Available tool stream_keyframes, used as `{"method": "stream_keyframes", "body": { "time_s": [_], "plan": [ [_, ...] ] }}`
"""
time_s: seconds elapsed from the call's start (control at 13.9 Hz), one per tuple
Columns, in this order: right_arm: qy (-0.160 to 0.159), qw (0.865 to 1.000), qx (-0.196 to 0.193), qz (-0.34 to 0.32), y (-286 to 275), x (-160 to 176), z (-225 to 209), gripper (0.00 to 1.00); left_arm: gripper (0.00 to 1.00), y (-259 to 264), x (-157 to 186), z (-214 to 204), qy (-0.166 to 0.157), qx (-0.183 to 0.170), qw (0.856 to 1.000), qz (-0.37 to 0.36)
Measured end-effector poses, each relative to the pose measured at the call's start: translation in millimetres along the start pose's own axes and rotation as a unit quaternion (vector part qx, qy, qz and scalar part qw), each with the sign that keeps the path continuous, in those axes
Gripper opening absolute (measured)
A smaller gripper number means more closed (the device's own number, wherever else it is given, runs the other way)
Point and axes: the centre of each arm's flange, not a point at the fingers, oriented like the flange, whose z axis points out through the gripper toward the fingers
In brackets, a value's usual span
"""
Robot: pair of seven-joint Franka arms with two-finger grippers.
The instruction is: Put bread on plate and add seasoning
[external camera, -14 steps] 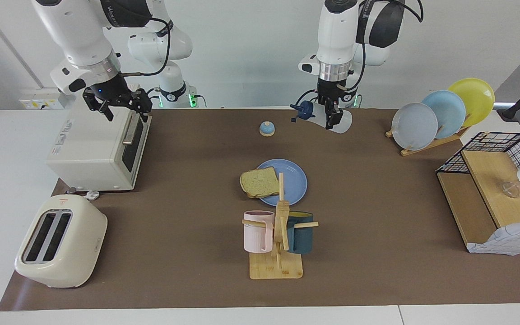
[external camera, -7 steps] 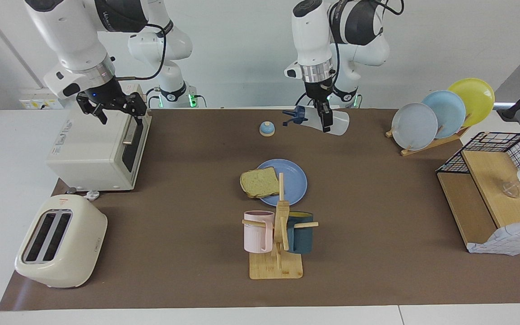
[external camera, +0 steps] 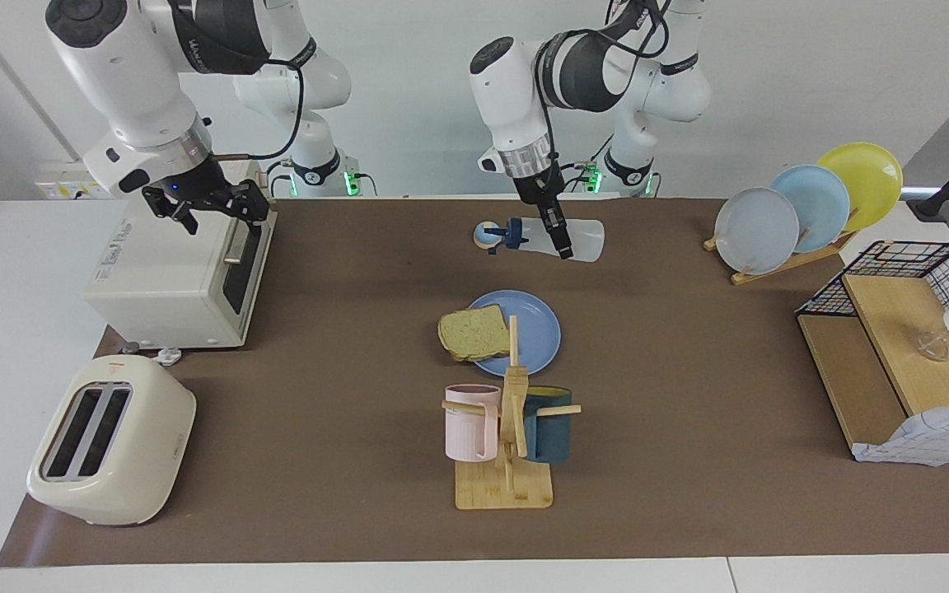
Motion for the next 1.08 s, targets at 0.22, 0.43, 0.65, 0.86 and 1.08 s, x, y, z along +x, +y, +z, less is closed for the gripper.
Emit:
{"method": "stream_keyframes", "body": {
  "time_s": [0.22, 0.43, 0.65, 0.86, 1.08],
  "plan": [
    [0.000, 1.000, 0.000, 0.000, -0.1, -3.0, -4.5, 1.00, 0.40, 5.6, 20.5, 5.5, -0.047, 0.015, 0.999, 0.021],
    [-0.004, 1.000, 0.000, 0.000, 0.9, -5.7, -3.7, 1.00, 0.40, 9.3, 31.7, 12.1, -0.087, 0.028, 0.995, 0.035],
    [0.007, 1.000, 0.001, 0.006, 6.8, -2.8, -5.5, 1.00, 0.40, 20.6, 45.1, 24.2, -0.133, 0.044, 0.989, 0.051],
    [0.009, 1.000, 0.002, 0.014, 15.3, -1.9, -5.9, 1.00, 0.40, 31.0, 67.7, 42.0, -0.180, 0.062, 0.980, 0.062],
    [0.008, 1.000, 0.003, 0.015, 16.6, -2.6, -6.2, 1.00, 0.40, 30.5, 80.1, 47.4, -0.226, 0.074, 0.969, 0.069]
  ]
}}
